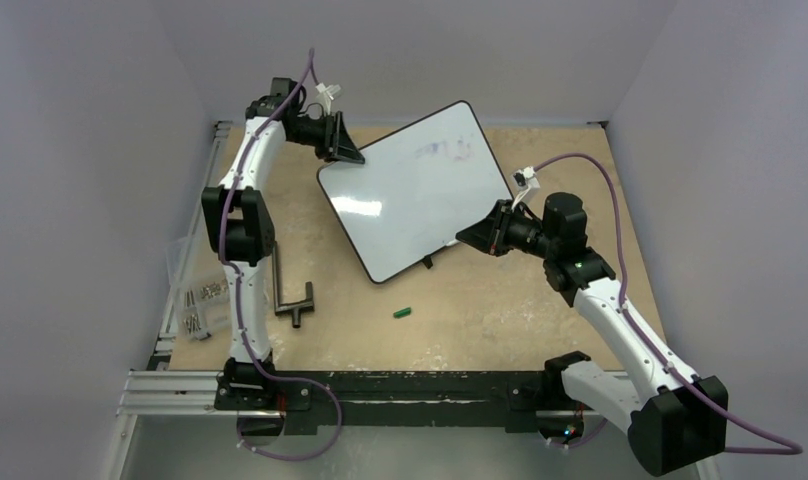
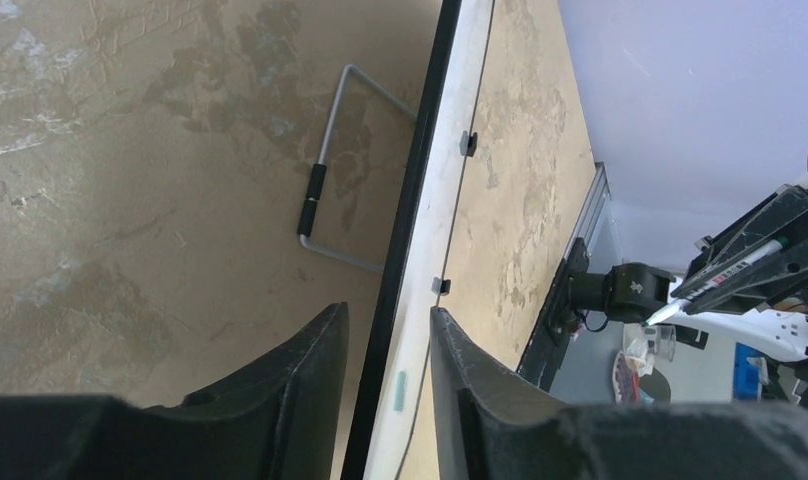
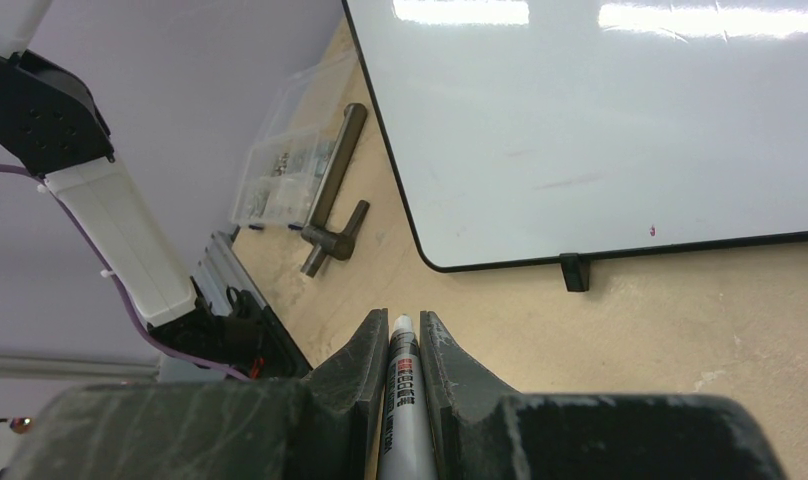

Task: Write a sentence on the whiteboard
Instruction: Pick up the whiteboard from the whiteboard stand.

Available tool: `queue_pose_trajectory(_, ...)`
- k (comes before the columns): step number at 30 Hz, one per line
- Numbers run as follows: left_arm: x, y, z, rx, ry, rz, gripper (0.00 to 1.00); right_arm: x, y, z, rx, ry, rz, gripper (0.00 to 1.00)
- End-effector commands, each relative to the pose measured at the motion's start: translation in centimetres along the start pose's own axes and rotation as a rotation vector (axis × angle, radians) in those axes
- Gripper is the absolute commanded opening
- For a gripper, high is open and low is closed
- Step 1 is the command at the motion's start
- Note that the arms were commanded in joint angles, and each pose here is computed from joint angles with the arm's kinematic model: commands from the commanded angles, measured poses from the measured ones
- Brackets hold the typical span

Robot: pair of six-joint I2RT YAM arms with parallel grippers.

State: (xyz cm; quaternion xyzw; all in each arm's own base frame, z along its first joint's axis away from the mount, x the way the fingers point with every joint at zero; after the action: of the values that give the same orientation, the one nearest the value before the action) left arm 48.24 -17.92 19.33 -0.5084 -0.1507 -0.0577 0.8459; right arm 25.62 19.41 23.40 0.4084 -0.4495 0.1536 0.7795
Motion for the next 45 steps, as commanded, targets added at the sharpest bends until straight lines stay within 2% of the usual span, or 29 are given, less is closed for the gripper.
queue_pose_trajectory(1,0.5,-1.7,0.2,-0.035,-0.008,-0.067,0.29,0.7,0.4,0.2,0.013,-0.027,0.036,0.0)
queue_pose_trajectory(9,0.8,-3.0,0.8,-0.047,-0.024,-0.096,0.14,0.6,0.4,0.1,0.02,-0.027,0.026,0.0)
queue_pose_trajectory(12,0.7,-3.4,0.9,-0.058,-0.022,-0.097,0.0,0.5,0.4,0.1,0.019,-0.027,0.026,0.0)
queue_pose_trajectory(17,0.1,-4.2,0.9,-0.086,-0.006,-0.127,0.0,0.5,0.3,0.1,0.017,-0.027,0.026,0.0)
queue_pose_trajectory(28,-2.1,-7.4,1.3,-0.133,0.02,-0.327,0.0,1.5,0.9,0.0,0.046,-0.061,0.055,0.0)
queue_pose_trajectory(39,-3.3,-8.5,2.0,0.002,-0.02,-0.434,0.0,1.8,1.3,-0.1,0.089,-0.096,0.082,0.0)
queue_pose_trajectory(45,-5.0,-8.3,0.5,0.07,-0.02,-0.463,0.0,2.0,1.1,-0.5,0.103,-0.136,0.111,0.0)
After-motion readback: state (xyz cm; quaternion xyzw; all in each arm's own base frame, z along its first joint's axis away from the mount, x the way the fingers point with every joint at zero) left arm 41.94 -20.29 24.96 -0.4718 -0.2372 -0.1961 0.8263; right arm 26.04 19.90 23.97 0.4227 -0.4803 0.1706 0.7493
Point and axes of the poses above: each gripper's point midway between its finger pads, its own z axis back along the fingers, its own y axis along the line the jaws close on, x = y × z, the point moved 1 cm from there along z, back along the fingers, and after that the axes turned 12 degrees about z, right-handed, at the moved point
